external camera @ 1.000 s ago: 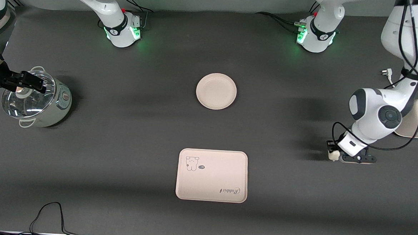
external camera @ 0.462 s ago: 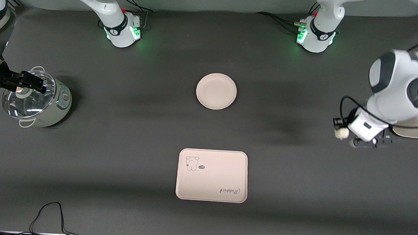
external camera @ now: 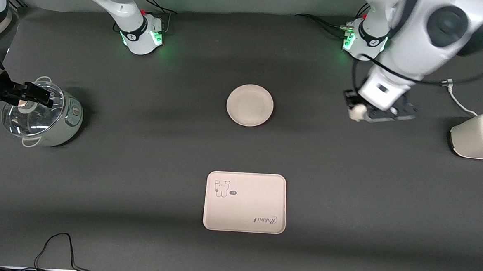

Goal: Place bun in plate and plate on tray
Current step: 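Carry the bun with the left gripper over the white plate, then lower the bun onto the plate and open the left gripper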

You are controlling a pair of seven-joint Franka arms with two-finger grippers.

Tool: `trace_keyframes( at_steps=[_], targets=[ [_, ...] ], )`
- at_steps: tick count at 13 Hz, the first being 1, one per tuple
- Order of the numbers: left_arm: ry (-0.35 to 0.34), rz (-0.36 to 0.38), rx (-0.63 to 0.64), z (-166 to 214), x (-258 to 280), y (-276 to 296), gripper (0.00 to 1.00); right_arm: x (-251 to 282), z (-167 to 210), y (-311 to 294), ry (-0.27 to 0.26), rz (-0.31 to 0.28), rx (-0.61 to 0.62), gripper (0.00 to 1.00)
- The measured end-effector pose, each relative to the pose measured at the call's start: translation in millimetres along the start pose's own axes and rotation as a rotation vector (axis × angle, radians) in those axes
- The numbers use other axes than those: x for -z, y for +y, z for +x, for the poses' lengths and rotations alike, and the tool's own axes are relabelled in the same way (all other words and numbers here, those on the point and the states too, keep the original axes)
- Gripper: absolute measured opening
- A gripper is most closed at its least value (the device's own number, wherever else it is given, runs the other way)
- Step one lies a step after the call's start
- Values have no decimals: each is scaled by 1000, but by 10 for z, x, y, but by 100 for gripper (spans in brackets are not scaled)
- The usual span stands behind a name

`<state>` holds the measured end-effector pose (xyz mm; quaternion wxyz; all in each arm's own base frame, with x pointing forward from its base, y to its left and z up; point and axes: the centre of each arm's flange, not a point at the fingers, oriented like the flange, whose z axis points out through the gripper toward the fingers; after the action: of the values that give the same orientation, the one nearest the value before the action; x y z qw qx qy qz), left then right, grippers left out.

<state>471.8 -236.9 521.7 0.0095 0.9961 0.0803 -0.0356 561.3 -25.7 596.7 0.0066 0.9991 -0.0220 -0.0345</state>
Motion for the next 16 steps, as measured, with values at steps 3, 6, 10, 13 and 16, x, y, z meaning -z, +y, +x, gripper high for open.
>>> trace_keyframes(
  at_steps=[3,6,10,13,16],
  targets=[
    [4,-26,15,-458,-109,678,32,0,0,0,0,0,0,100],
    [-2,-84,0,-781,-365,1192,32,-1,0,1,0,0,0,100],
    [-14,-187,-6,-981,-994,1666,32,-2,0,1,0,0,0,100],
    [-7,-163,-36,-1152,-1681,1813,32,-3,0,0,-1,0,0,100],
    [39,-106,-30,-1208,-2367,1913,32,-5,0,0,-1,0,0,100]
  ],
)
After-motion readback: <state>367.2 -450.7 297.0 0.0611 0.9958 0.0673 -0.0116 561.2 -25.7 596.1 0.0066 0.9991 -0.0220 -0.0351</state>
